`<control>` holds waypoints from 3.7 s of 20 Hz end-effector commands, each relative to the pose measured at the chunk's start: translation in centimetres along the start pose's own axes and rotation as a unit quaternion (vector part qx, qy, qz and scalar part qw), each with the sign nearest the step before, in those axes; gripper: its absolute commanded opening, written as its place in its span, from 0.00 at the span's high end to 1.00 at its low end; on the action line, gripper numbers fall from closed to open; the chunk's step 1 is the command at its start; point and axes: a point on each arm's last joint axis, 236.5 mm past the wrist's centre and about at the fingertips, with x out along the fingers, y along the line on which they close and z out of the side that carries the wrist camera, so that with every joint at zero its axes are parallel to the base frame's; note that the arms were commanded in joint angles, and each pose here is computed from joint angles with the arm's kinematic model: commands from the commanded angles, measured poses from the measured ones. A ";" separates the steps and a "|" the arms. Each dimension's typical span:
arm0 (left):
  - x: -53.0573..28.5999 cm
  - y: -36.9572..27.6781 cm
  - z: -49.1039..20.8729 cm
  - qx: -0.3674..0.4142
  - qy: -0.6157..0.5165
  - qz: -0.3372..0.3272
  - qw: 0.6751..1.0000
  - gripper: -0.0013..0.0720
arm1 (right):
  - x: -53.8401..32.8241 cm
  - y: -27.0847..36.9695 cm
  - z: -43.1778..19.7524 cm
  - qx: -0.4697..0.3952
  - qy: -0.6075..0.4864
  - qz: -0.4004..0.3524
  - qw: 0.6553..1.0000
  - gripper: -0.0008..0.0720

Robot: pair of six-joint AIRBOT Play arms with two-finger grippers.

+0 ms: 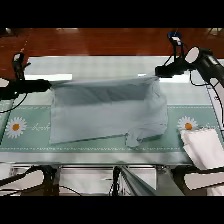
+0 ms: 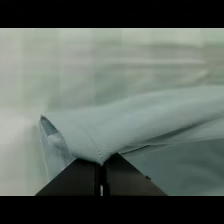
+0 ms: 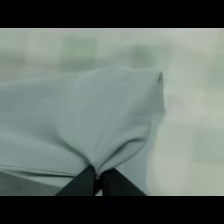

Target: Fold the shirts.

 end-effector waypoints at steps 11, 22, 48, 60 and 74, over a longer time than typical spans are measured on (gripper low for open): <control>-4.1 2.2 -0.8 0.007 0.097 0.007 0.995 0.43 | -1.9 -2.9 -4.2 -0.035 0.111 -0.032 0.993 0.49; -13.0 4.0 -19.2 -0.301 0.227 -0.055 0.925 0.31 | -8.4 -10.4 -17.7 0.171 0.186 0.082 0.964 0.35; -4.3 -6.3 -26.5 -0.184 0.399 -0.142 0.887 0.94 | -7.0 -8.8 -19.7 0.166 0.192 0.118 0.960 0.38; -4.7 -6.0 -26.1 -0.174 0.394 -0.154 0.889 0.94 | -5.2 -0.5 -27.8 0.234 0.273 0.254 0.898 0.22; -4.7 -5.9 -25.4 -0.169 0.389 -0.155 0.892 0.94 | -1.1 4.7 -27.9 0.165 0.276 0.189 0.928 0.94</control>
